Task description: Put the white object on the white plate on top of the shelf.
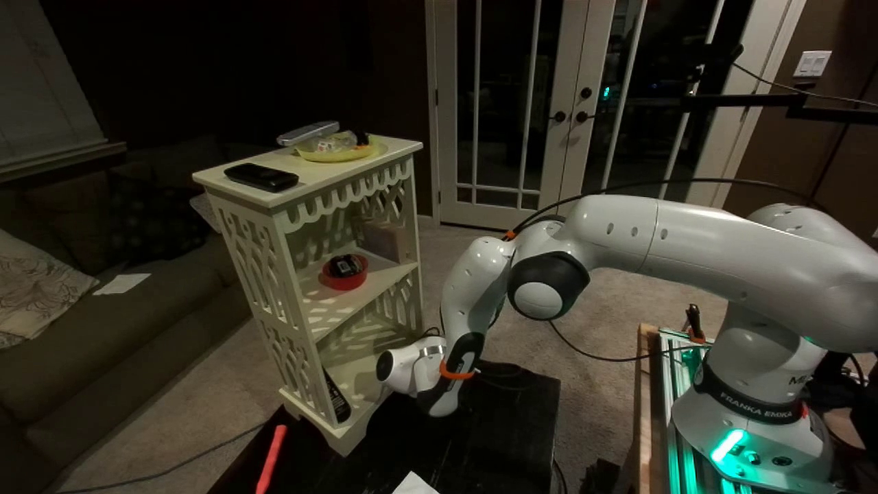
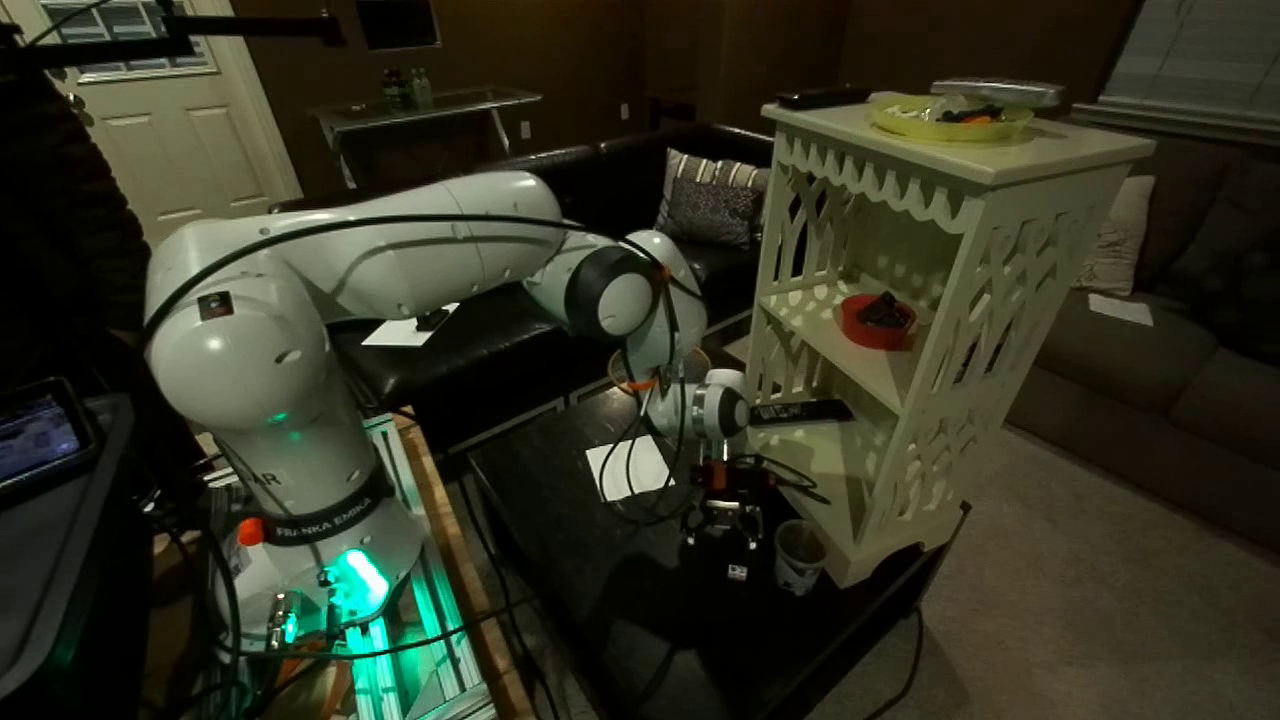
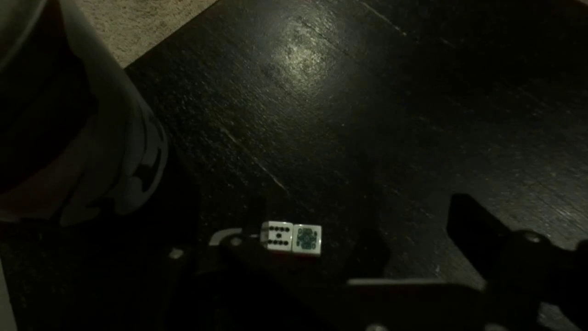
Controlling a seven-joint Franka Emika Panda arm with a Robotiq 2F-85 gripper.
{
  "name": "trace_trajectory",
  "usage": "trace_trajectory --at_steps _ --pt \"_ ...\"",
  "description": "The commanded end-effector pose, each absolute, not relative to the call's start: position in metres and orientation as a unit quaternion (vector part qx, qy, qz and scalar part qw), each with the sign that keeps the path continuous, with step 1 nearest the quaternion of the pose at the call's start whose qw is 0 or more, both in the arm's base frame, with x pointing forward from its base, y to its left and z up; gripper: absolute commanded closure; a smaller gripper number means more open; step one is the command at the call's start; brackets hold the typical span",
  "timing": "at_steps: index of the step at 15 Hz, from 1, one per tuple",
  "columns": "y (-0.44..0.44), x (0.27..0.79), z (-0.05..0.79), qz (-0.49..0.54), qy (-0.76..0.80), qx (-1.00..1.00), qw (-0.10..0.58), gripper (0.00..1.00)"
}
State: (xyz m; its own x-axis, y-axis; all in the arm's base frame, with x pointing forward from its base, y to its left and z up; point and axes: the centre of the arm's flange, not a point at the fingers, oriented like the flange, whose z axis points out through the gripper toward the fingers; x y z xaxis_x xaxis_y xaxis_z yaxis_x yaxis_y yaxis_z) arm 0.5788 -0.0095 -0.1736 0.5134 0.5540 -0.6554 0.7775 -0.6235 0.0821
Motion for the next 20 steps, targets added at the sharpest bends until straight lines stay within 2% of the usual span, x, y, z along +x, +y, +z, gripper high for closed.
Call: trace_trajectory --at_steps 1,7,11,14,20 --pt "-0.026 0.581 -0.179 -0.293 0.417 0.849 0.139 0.0" --pt "-0.035 0.568 -0.182 -0.296 0.405 0.857 0.113 0.0" --pt "-0.027 0.551 -0.175 -0.252 0.381 0.882 0.117 0.0" --pt "-0.028 0.563 -0.186 -0.259 0.379 0.879 0.127 0.0" --pt "-0.029 0.555 -0.176 -0.238 0.377 0.885 0.137 0.0"
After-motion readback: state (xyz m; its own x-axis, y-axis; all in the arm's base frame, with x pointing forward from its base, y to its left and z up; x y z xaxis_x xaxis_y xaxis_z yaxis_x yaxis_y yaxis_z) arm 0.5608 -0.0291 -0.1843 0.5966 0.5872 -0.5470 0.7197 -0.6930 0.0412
